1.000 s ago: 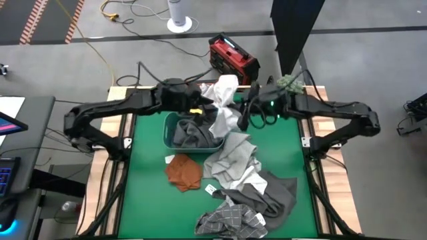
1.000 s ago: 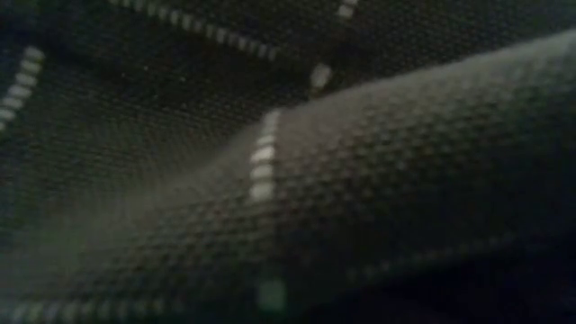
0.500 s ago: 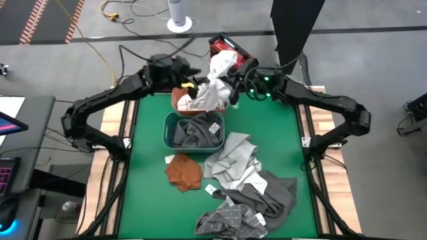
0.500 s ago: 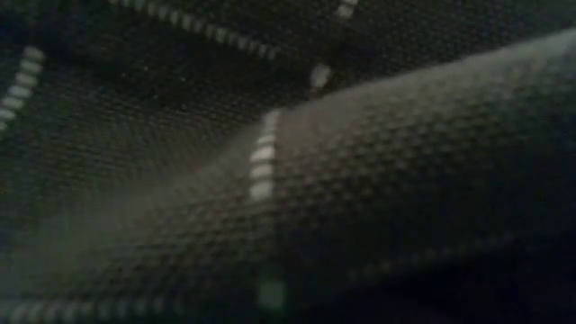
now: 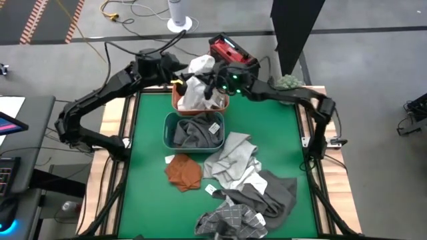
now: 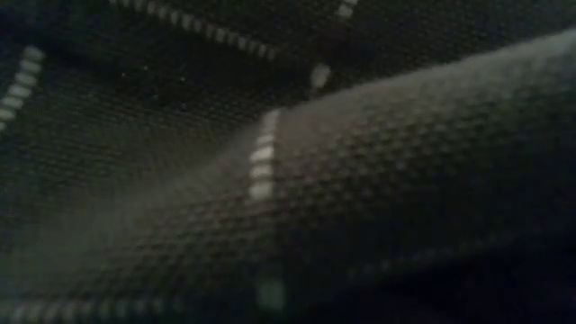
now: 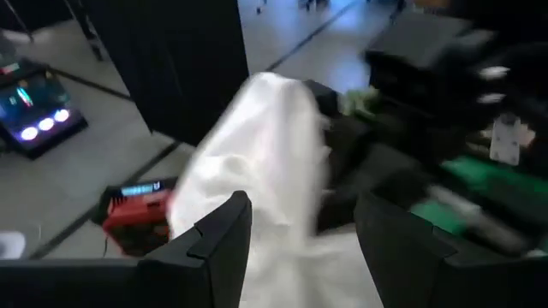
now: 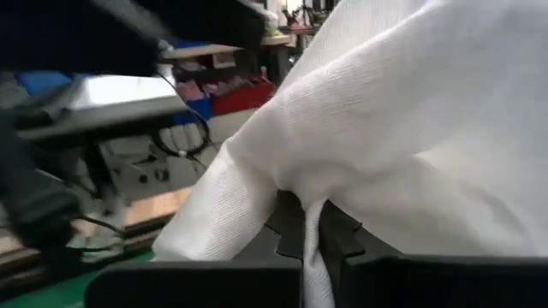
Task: Sort towels by color in basket
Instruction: Put the white towel into the orange bin
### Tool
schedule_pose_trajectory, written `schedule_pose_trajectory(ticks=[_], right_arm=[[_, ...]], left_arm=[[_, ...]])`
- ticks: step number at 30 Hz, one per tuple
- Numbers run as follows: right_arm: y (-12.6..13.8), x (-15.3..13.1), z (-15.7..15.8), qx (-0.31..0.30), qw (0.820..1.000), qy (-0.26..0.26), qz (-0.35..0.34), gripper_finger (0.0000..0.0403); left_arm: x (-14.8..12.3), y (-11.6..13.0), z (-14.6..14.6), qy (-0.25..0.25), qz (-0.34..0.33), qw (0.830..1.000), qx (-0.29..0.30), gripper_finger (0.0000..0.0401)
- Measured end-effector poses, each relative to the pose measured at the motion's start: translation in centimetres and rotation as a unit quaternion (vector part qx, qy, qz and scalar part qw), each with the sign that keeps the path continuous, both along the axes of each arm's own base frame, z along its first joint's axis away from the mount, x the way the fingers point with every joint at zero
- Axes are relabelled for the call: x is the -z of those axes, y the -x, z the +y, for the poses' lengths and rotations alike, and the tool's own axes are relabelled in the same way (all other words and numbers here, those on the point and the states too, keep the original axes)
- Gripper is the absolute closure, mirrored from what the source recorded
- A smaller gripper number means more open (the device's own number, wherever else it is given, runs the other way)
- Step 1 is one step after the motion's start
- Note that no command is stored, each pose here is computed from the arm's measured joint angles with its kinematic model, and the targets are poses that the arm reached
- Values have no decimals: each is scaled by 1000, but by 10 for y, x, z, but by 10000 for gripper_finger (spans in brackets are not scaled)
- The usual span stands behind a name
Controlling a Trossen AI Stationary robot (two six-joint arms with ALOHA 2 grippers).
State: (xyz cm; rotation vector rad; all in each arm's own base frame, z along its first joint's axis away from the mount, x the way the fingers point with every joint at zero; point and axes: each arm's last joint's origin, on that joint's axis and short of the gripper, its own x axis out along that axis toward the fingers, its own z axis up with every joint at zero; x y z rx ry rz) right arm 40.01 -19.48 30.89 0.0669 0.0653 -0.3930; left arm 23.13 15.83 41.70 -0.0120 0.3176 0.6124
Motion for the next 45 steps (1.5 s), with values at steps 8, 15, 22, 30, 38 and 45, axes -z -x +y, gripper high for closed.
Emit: schedule_pose_trajectory(ticks=[8,15,22,30,38,45], right_arm=[[-15,50,-24,6,970,-37,239,379],[2,58,-18,-30,918,-66,391,379],[7,90,-25,-32,887,-164,430,378],[9,89,-26,-18,886,-187,423,325],[10,36,-25,-19,888,-185,421,205],[15,-27,-23,-34,907,-133,398,135]], left_arm=[[9,5,-3,44,39,998,-6,204],[9,8,1,40,38,998,-23,204],[5,7,2,27,22,999,-26,204],[5,7,3,28,18,999,-28,204],[5,7,3,22,23,999,-26,205],[6,7,3,21,27,999,-25,205]])
